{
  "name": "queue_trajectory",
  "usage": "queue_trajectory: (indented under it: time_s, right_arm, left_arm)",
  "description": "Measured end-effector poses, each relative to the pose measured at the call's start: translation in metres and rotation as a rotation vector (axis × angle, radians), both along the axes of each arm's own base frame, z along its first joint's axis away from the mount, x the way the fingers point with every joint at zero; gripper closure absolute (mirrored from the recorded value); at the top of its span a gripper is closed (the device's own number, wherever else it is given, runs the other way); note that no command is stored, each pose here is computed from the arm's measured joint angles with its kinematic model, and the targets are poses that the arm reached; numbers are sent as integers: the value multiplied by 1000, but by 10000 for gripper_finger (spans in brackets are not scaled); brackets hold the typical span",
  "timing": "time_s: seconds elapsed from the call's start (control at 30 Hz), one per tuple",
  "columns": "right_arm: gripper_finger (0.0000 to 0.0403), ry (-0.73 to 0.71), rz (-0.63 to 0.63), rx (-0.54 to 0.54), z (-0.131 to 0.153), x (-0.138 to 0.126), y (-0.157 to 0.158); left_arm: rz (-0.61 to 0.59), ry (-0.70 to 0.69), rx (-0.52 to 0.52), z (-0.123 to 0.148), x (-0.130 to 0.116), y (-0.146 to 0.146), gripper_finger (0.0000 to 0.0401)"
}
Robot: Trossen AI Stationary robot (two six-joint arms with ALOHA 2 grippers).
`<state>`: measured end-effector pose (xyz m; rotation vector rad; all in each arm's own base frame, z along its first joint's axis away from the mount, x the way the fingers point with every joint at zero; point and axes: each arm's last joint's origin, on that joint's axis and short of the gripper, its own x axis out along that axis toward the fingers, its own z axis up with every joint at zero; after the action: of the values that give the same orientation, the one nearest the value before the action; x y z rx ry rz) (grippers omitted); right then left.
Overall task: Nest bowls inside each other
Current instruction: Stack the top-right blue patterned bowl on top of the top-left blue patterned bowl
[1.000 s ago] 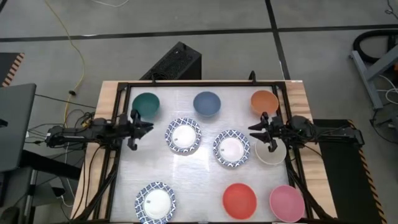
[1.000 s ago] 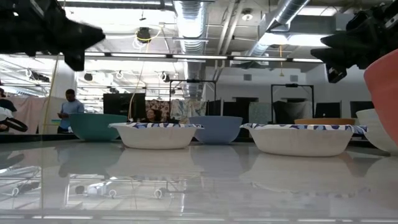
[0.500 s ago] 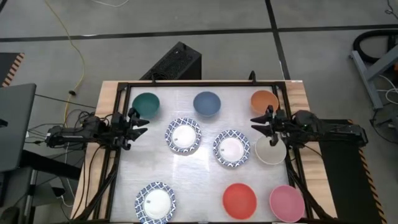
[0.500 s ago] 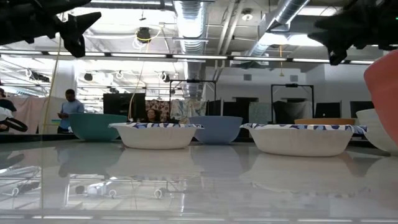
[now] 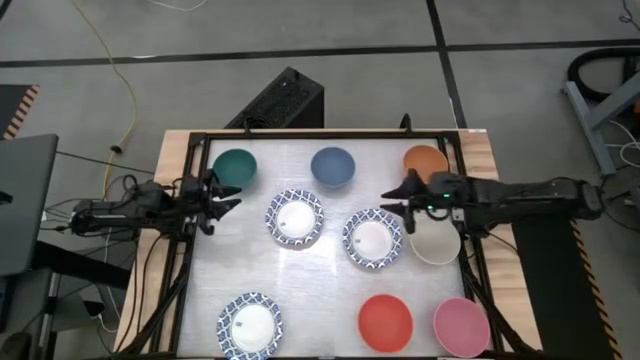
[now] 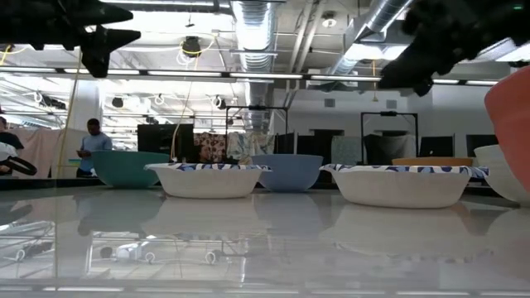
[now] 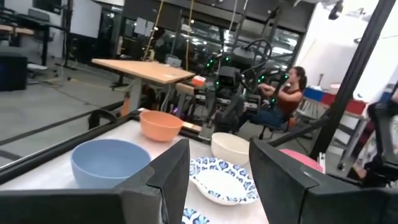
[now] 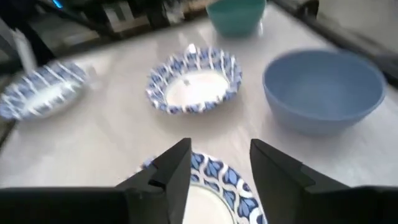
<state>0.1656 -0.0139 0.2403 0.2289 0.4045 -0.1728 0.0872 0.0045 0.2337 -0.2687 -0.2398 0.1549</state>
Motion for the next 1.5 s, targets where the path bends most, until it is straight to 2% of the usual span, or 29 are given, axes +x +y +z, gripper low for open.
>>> queue_trajectory:
  time_s: [0.17,0.27,0.47,0.9,1.23,1.5]
  right_arm:
    - [163,121,0,9,-9,22,-2]
    - [147,188,1,14,-16,34,-2]
    - [143,282,48,-65,-26,51,-5]
    - [143,511,-69,-9,-65,61,-38]
    - [143,547,-31,56,-75,64,-42]
    - [143,451,-11,52,-51,67,-42]
  left_arm:
    - [5,30,17,-2,3,0,245]
    - [23,53,36,-4,4,0,245]
    - [91,97,54,-7,4,2,245]
    - [85,199,43,-17,5,2,245]
    - [83,219,35,-19,5,2,245]
    - [84,219,34,-19,5,2,245]
